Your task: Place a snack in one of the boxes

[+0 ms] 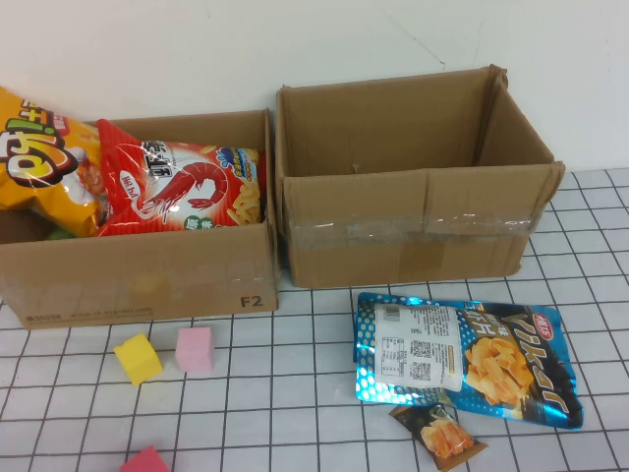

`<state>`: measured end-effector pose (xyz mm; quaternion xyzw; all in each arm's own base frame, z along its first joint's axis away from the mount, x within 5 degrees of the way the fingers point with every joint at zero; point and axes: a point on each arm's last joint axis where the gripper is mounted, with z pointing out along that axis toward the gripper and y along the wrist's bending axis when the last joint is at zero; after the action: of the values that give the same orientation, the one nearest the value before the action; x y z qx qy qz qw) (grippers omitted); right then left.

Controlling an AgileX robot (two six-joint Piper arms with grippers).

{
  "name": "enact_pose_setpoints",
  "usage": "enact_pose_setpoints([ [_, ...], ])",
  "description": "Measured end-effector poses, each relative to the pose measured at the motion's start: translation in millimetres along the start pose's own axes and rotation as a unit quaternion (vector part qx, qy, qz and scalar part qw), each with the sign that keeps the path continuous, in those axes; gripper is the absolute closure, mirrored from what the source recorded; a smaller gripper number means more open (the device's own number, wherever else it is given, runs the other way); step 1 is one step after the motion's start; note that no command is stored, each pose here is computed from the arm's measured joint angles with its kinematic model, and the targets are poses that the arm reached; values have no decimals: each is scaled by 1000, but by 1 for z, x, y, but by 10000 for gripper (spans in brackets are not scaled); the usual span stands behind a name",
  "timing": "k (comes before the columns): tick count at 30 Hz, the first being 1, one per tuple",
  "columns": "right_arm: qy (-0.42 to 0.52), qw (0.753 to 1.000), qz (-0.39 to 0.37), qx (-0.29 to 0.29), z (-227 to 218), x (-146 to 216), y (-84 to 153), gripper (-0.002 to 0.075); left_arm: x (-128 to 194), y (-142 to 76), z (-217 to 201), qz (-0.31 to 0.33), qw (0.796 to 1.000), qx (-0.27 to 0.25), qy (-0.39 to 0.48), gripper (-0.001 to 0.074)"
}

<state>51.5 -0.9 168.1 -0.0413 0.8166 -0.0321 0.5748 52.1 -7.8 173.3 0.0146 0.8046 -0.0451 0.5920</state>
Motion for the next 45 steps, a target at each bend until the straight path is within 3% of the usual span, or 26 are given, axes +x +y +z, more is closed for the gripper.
enact_pose_setpoints([
  [39,0,1000,-2,1,0,0,0,727,0,0,0,0,1000,0,-1,738],
  [45,-24,1000,-2,2,0,-3,0,727,-7,2,0,-2,999,-8,-49,738],
])
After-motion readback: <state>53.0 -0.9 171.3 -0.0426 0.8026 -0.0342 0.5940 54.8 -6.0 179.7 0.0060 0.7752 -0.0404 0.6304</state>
